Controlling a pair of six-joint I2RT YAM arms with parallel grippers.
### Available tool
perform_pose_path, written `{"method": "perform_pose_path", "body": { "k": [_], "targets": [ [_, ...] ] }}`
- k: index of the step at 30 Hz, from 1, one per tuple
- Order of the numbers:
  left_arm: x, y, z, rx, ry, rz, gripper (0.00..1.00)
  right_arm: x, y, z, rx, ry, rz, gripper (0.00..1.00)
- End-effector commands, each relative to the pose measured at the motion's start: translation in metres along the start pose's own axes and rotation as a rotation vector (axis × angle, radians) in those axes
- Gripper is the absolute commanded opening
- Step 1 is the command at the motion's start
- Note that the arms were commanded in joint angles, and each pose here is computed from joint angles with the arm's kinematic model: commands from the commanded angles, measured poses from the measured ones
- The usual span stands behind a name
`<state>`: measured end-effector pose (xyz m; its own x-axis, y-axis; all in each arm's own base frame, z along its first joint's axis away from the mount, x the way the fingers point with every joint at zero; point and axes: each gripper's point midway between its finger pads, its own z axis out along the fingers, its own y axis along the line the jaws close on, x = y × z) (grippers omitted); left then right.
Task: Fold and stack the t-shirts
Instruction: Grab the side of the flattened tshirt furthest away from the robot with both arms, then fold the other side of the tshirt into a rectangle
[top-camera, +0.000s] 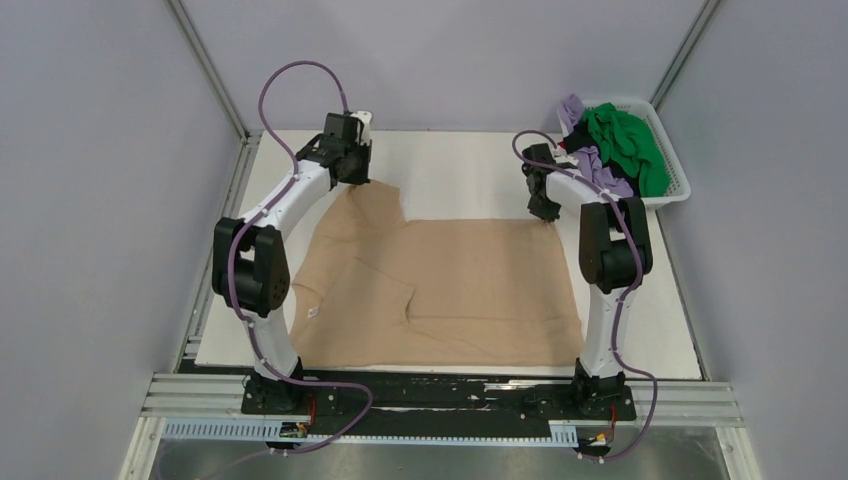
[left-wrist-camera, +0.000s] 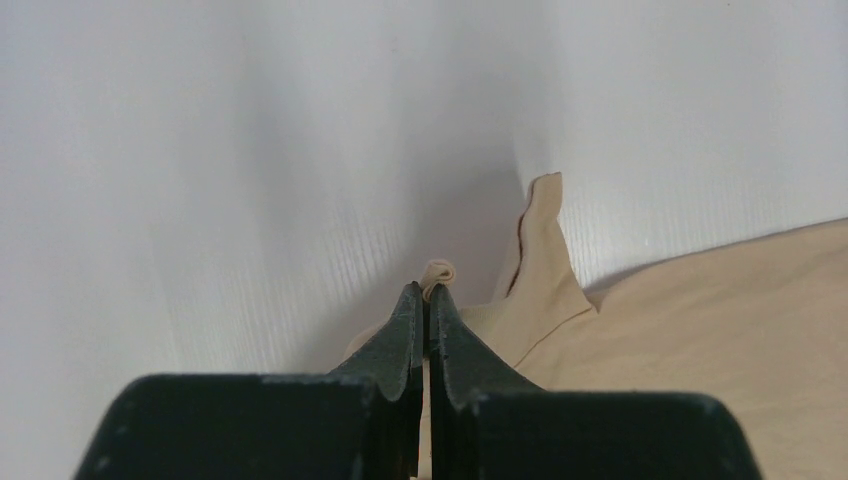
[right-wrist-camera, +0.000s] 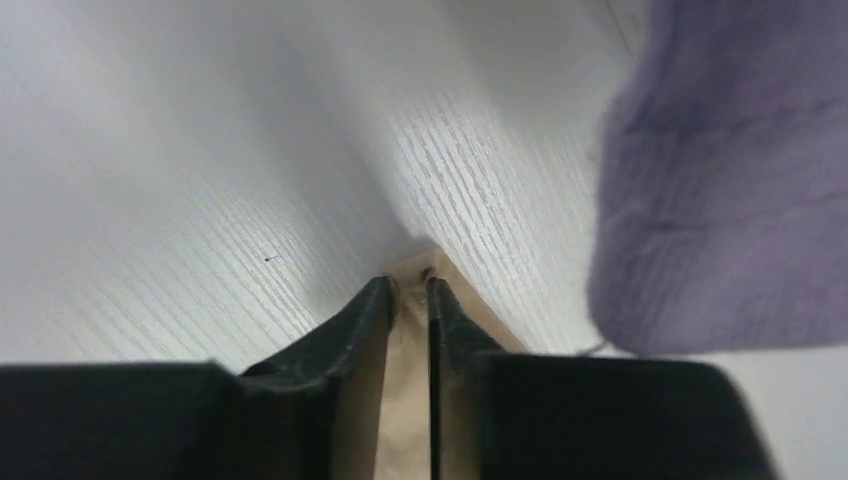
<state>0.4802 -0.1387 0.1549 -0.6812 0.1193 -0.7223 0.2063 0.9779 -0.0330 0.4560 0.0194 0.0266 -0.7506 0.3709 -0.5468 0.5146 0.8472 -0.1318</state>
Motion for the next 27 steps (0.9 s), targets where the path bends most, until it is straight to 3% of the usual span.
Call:
{"method": "perform_pose_path", "body": {
  "k": [1,3,11,27],
  "targets": [
    [-0.022,-0.006,-0.017,0.030,-0.085,0.019,0.00,-0.013,-0.010,-0.011,0.026,-0.041,0.033,0.10],
    [-0.018,-0.007,-0.018,0.036,-0.088,0.021,0.00,-0.016,-0.008,-0.016,0.014,-0.052,0.042,0.01],
    [-0.001,-0.006,-0.040,0.025,-0.098,-0.008,0.00,-0.028,-0.011,-0.052,-0.060,-0.127,0.055,0.00],
    [0.082,-0.023,-0.114,-0.093,-0.106,-0.053,0.00,0.067,-0.045,-0.103,-0.130,-0.024,0.007,0.00]
  ]
}}
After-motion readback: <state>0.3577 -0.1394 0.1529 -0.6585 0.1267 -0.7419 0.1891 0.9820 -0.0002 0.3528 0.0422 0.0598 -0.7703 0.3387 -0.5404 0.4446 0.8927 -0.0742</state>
